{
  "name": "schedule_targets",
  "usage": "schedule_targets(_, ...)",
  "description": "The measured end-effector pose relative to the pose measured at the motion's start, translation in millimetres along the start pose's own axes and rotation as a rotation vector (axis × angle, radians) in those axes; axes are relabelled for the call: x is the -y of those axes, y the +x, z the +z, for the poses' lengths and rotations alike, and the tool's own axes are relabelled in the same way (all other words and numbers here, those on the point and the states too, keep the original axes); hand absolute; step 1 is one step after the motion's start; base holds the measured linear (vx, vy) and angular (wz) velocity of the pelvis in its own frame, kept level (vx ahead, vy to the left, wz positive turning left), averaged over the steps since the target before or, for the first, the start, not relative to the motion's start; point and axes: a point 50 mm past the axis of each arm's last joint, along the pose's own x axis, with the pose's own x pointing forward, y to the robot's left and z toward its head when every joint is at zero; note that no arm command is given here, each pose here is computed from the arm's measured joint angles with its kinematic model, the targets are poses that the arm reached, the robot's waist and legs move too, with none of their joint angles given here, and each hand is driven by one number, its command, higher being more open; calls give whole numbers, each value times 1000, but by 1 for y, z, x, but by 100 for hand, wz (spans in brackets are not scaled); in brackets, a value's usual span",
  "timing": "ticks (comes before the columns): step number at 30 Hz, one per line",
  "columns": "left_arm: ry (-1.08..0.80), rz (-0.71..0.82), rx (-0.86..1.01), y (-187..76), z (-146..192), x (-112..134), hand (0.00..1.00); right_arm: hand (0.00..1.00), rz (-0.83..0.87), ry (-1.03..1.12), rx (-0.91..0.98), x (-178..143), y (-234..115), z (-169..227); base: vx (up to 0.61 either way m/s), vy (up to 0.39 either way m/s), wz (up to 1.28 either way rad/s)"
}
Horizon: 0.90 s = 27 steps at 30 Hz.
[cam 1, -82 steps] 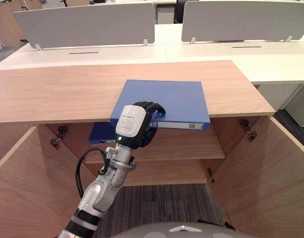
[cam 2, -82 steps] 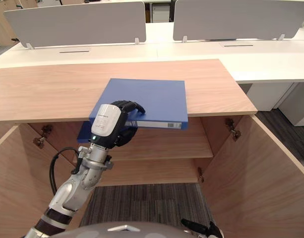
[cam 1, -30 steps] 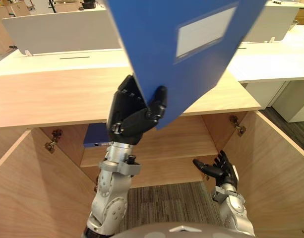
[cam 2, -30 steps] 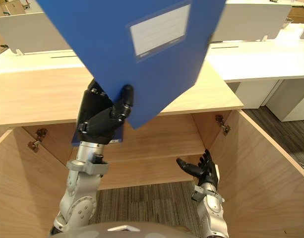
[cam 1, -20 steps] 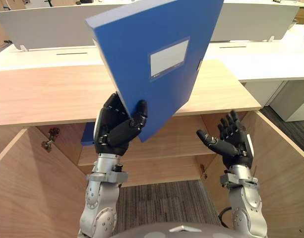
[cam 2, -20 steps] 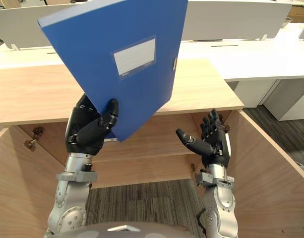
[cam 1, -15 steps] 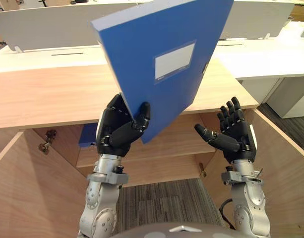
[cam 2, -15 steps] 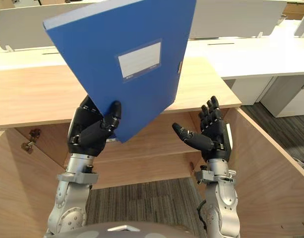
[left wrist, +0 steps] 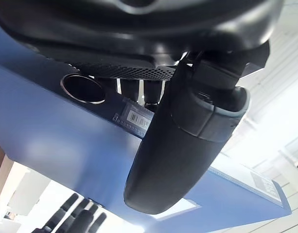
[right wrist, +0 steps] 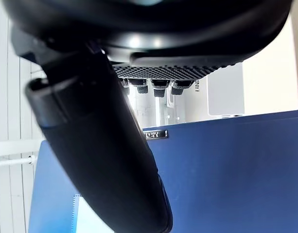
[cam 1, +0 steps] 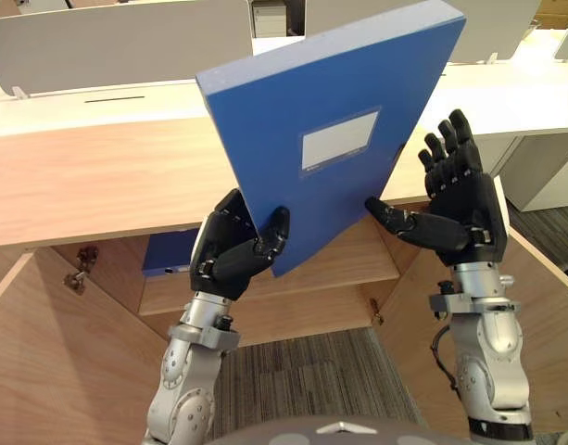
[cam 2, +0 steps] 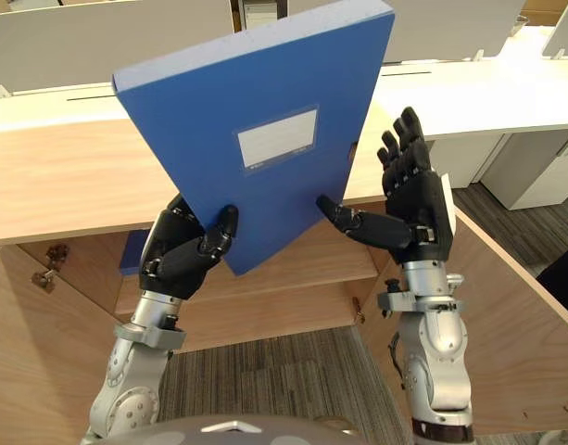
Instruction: Walk over to the cabinet, pick up the folder, carry it to the office cabinet, place the folder inside the office cabinet, then close the office cabinet door
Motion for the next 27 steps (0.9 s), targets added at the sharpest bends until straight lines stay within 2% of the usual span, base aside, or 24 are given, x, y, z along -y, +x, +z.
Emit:
schedule_targets(9,39,17,-123,-6,-13,-18,0,100,138,-96,17,3,22,5,0,0,0)
schedule_targets(17,75,-51,-127,5,-8,-23,0,100,239,-151,-101,14,33,-16,0,0,0)
schedule_targets(18,80,-53,-130,6,-8,-25,0,0,251,-149,-117,17,34,-19,0,0,0)
schedule_targets(27,113,-46,-137,8,-4,-34,0,0,339,-133,-234,20,35,-36,1,0,4)
